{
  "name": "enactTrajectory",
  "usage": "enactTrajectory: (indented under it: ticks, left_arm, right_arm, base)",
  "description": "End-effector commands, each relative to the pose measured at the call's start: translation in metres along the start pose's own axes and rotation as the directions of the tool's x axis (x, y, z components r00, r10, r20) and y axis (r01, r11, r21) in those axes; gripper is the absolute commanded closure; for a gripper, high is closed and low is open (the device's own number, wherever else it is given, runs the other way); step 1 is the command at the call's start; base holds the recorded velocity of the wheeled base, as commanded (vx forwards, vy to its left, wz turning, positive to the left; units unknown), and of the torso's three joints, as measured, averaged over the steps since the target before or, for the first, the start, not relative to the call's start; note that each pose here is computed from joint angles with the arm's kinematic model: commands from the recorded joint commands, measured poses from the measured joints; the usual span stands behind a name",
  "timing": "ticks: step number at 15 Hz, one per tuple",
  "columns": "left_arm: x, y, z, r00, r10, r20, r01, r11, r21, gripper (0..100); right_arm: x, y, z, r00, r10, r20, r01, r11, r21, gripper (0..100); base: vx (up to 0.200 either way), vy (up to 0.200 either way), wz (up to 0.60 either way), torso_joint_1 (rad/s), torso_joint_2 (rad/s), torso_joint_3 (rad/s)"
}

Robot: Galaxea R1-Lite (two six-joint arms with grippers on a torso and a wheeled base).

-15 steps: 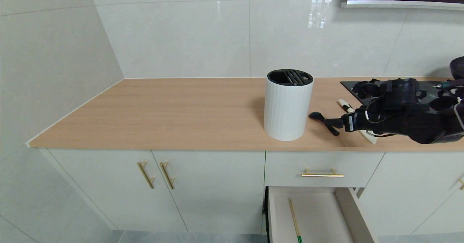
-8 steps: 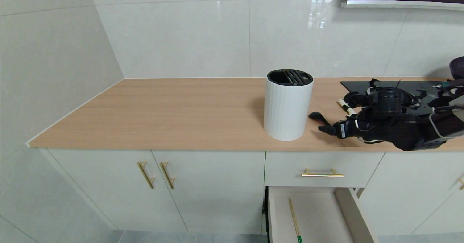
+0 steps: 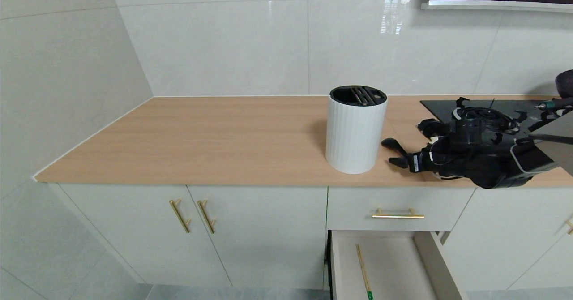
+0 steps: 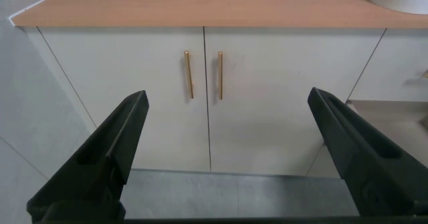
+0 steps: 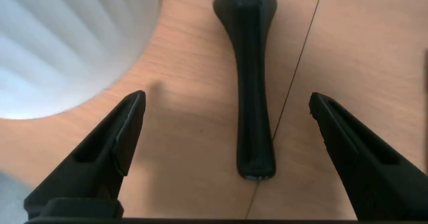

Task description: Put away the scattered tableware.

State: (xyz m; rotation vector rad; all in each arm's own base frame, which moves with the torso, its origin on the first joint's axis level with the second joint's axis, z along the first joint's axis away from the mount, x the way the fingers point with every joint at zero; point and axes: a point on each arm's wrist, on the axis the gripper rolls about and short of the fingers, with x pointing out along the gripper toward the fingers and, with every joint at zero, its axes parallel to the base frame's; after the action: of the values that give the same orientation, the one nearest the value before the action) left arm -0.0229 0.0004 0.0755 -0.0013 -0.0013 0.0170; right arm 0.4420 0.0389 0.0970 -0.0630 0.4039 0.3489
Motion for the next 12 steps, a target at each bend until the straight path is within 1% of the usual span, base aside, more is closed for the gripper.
enactTrajectory:
  ticks: [1, 5, 6, 12]
  left_arm:
    - [0.0001, 0.0, 0.0, 1.0, 0.0, -0.001, 0.0, 1.0, 0.0, 0]
    - [0.0001, 0.0, 0.0, 1.0, 0.001, -0.001, -0.001, 1.0, -0.002, 0]
    - [0.0001, 0.0, 0.0, 1.0, 0.0, -0.001, 0.0, 1.0, 0.0, 0]
    - [0.0001, 0.0, 0.0, 1.0, 0.0, -0.001, 0.0, 1.0, 0.0, 0]
  right_arm:
    - [0.0063, -0.0011, -0.0057, 1.0, -0.004, -0.013, 0.004, 1.0, 0.003, 0]
    - [0.0096, -0.0021, -0.0074, 1.0, -0.018, -0.011, 0.018, 1.0, 0.002, 0]
    - [0.0101, -0.0023, -0.0071, 1.0, -0.022, -0.01, 0.022, 1.0, 0.002, 100]
    - [0.0122, 0.0015, -0.0089, 1.0, -0.019, -0.017, 0.019, 1.0, -0.001, 100]
  base:
    - [0.0, 0.0, 0.0, 0.0, 0.0, 0.0]
    - [0.0, 0.0, 0.0, 0.0, 0.0, 0.0]
    - [0.0, 0.0, 0.0, 0.0, 0.0, 0.0]
    - [0.0, 0.0, 0.0, 0.0, 0.0, 0.0]
